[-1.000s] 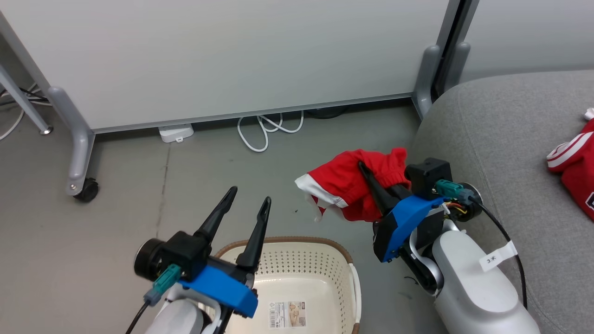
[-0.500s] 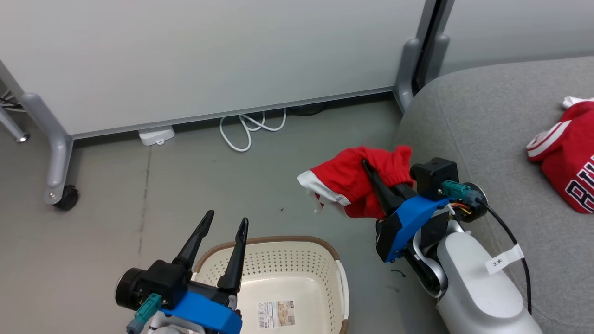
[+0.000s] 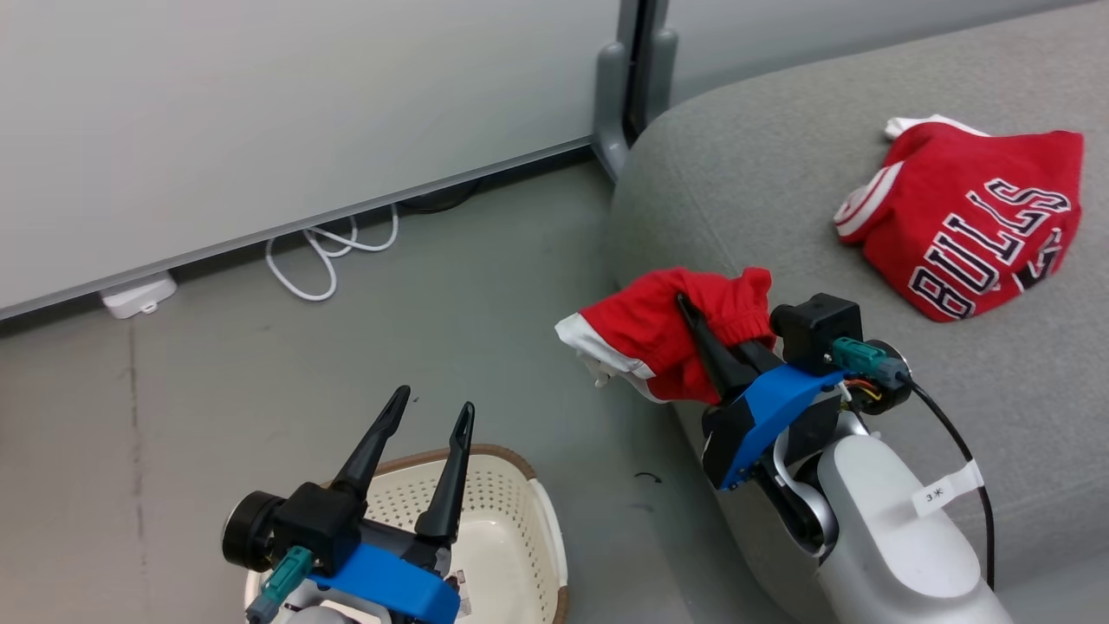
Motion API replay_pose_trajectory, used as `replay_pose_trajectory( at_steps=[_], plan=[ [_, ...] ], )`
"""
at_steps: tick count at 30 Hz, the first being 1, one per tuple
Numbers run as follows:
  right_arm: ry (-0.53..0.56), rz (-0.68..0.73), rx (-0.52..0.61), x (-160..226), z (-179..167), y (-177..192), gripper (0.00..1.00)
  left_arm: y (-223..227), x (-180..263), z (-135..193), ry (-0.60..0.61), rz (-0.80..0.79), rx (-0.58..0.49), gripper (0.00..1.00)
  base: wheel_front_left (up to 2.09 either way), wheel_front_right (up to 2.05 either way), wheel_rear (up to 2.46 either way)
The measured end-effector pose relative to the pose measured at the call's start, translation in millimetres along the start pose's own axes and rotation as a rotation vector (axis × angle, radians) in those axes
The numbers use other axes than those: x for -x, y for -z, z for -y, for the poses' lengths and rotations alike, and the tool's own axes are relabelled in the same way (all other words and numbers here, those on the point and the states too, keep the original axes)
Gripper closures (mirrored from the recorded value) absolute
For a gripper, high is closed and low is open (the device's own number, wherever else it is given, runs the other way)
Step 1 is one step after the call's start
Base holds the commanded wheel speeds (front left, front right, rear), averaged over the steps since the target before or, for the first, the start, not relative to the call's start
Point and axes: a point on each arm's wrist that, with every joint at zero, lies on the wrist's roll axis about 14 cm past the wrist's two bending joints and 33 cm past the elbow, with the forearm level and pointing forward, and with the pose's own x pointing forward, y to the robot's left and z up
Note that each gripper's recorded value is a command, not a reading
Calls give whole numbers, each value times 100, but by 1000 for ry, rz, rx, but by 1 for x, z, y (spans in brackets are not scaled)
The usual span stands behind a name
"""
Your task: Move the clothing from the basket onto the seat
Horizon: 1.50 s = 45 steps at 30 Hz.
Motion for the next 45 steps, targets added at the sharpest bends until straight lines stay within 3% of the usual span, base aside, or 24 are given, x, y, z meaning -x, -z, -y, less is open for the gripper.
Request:
replay_pose_trajectory(
  at_steps=[15,31,40,45],
  plan=[
    [207,5,-48,51,66,10,100,18,-42,56,242,-40,2,0,0,0,0],
    [258,-7,-55,51,84,17,100,26,-49,61,270,-52,20,0,0,0,0],
    [304,103,18,4,122,-49,100,28,-63,41,252,-25,17,0,0,0,0],
    [416,210,95,-20,187,-117,100,43,-75,21,241,-26,25,0,0,0,0]
  ],
)
